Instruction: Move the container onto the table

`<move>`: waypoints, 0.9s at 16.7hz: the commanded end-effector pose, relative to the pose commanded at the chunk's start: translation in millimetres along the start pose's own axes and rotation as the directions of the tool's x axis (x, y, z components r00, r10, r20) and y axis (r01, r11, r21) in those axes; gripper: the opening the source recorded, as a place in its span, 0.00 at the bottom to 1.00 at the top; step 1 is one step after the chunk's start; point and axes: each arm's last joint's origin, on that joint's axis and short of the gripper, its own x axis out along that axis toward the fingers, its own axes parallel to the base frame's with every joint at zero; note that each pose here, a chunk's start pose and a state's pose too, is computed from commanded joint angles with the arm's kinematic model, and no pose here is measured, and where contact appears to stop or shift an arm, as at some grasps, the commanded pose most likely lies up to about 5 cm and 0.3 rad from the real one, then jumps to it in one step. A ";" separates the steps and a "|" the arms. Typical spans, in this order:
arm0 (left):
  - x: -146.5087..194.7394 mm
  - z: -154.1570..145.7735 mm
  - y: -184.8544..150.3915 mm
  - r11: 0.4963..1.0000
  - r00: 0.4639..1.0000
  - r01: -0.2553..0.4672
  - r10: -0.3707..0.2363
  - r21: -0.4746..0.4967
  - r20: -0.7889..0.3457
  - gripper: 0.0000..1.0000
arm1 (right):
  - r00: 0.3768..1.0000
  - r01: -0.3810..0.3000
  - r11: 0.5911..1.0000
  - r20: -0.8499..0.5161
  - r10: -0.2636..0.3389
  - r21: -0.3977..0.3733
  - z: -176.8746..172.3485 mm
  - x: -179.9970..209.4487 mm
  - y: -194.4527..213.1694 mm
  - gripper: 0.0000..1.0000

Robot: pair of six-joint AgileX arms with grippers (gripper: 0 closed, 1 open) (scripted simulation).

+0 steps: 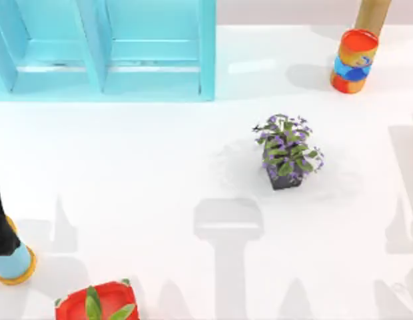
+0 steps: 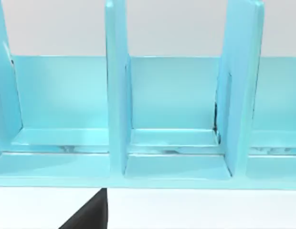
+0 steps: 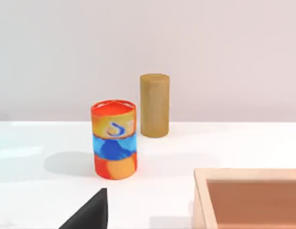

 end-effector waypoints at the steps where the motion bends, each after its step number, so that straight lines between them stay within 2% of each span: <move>1: 0.0 0.0 0.0 1.000 1.000 0.000 0.000 0.000 0.000 1.00 | 1.000 0.000 1.000 0.000 0.000 0.000 0.0 0.0 0.0 1.00; 4: 0.0 0.0 0.0 1.000 1.000 0.000 0.000 0.000 0.000 1.00 | 0.999 0.026 0.999 -0.030 -0.026 -0.026 5.7 -0.1 -2.7 1.00; 7: 0.0 0.0 0.0 1.000 1.000 0.000 0.000 0.000 0.000 1.00 | 0.984 0.089 0.990 -0.142 -0.104 -0.106 26.7 0.9 -10.9 1.00; 9: 0.0 0.0 0.0 1.000 1.000 0.000 0.000 0.000 0.000 1.00 | 0.949 0.122 0.978 -0.268 -0.164 -0.168 43.8 5.4 -18.7 1.00; 11: 0.0 0.0 0.0 1.000 1.000 0.000 0.000 0.000 0.000 1.00 | 0.874 0.131 0.967 -0.435 -0.217 -0.218 57.7 14.8 -29.2 1.00; 12: 0.0 0.0 0.0 1.000 1.000 0.000 0.000 0.000 0.000 1.00 | 0.815 0.125 0.964 -0.530 -0.234 -0.234 62.4 21.2 -35.7 1.00; 15: 0.0 0.0 0.0 1.000 1.000 0.000 0.000 0.000 0.000 1.00 | 0.561 0.081 0.971 -0.795 -0.229 -0.223 68.8 44.6 -60.3 1.00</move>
